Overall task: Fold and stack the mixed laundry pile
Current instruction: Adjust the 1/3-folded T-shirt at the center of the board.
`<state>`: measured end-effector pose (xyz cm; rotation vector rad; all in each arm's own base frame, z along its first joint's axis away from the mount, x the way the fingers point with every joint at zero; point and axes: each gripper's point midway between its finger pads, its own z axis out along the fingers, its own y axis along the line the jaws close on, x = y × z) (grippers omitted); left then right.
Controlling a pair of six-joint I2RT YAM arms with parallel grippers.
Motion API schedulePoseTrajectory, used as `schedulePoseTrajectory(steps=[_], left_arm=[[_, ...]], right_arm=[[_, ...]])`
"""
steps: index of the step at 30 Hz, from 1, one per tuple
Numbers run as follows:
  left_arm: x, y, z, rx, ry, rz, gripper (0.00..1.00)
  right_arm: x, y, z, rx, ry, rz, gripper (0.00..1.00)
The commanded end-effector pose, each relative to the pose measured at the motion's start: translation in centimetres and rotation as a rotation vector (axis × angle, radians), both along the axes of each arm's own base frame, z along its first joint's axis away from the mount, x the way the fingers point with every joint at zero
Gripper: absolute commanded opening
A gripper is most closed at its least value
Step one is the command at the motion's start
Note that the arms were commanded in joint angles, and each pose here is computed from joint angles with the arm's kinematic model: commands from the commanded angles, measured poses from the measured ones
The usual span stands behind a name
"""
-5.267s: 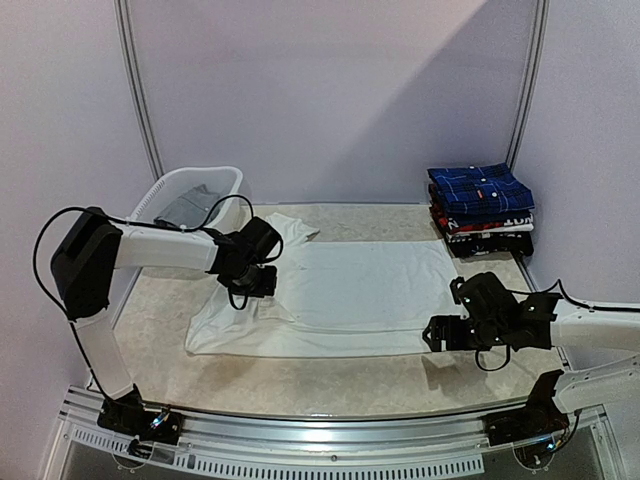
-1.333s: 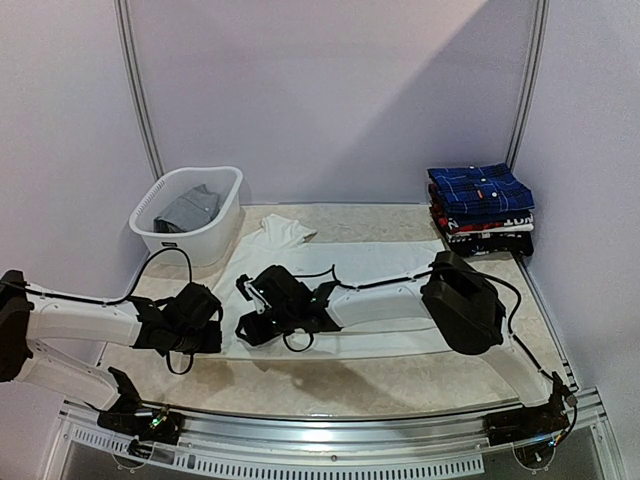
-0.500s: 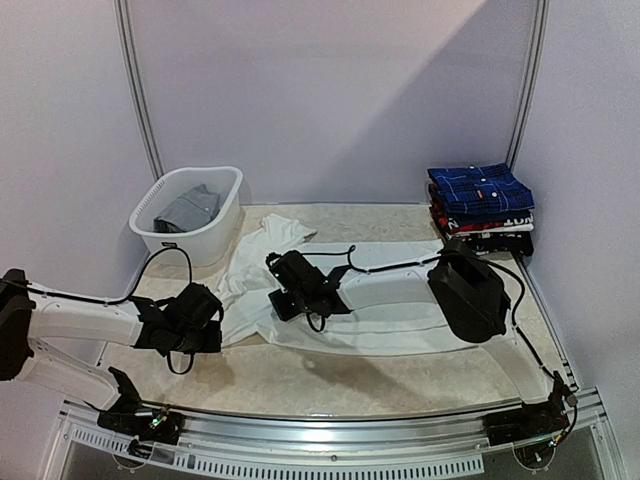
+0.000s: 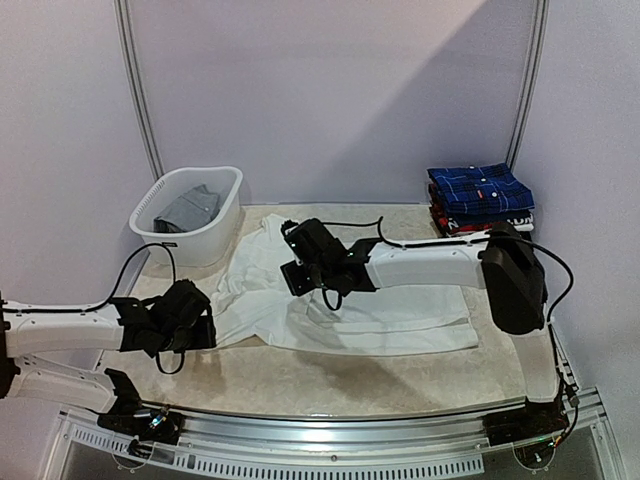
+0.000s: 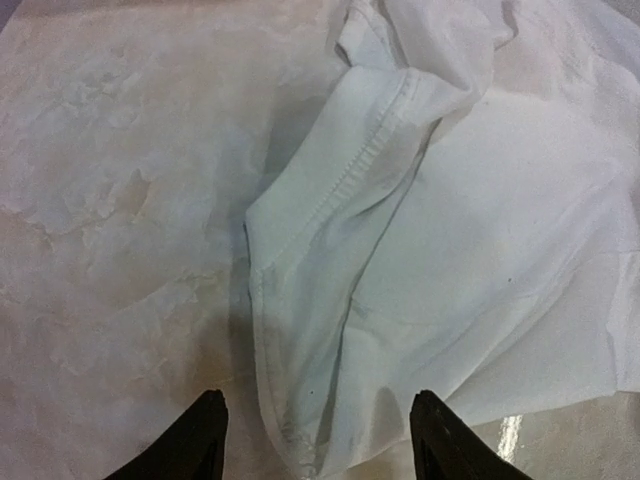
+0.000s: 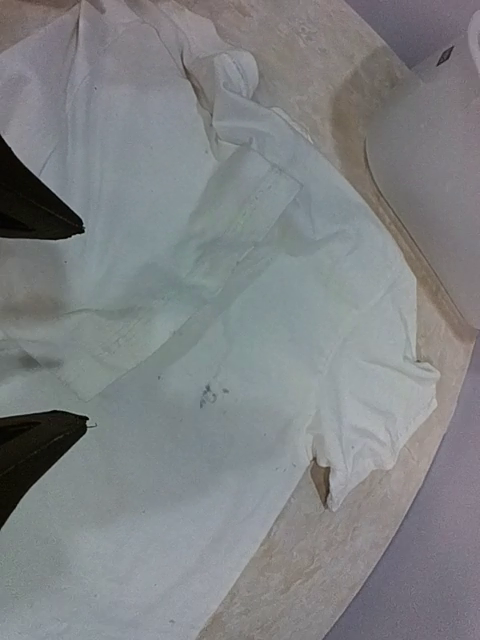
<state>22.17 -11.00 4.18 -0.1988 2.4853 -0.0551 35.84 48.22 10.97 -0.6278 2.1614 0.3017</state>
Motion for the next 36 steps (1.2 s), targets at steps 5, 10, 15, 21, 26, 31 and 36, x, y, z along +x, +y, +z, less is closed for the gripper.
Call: schedulePoseTrajectory(steps=[5, 10, 15, 21, 26, 31, 36], left_arm=[[-1.7, 0.2, -3.5, -0.002, 0.098, 0.005, 0.62], [-1.5, -1.2, -4.9, -0.057, 0.106, -0.023, 0.44], [-1.4, -0.2, -5.0, -0.026, 0.090, 0.007, 0.00], [-1.9, 1.9, -3.2, -0.026, 0.045, 0.080, 0.00], [-2.7, 3.6, -1.0, -0.090, -0.024, 0.142, 0.00], [-3.0, 4.1, 0.8, -0.148, -0.092, 0.145, 0.20], [-2.8, 3.8, 1.6, -0.160, -0.112, 0.124, 0.79]], right_arm=[[-0.8, -3.6, -0.4, -0.083, 0.014, -0.044, 0.61], [-1.4, -7.8, -1.1, -0.116, 0.038, -0.132, 0.61], [-2.8, -13.8, 0.0, -0.092, 0.084, -0.232, 0.63], [-5.2, -19.6, -0.8, -0.107, 0.143, -0.359, 0.66], [-6.8, -24.3, -1.4, -0.069, 0.199, -0.469, 0.72], [-8.4, -27.6, -0.7, -0.011, 0.208, -0.525, 0.82], [-10.1, -29.3, 0.4, 0.085, 0.224, -0.533, 0.99]])
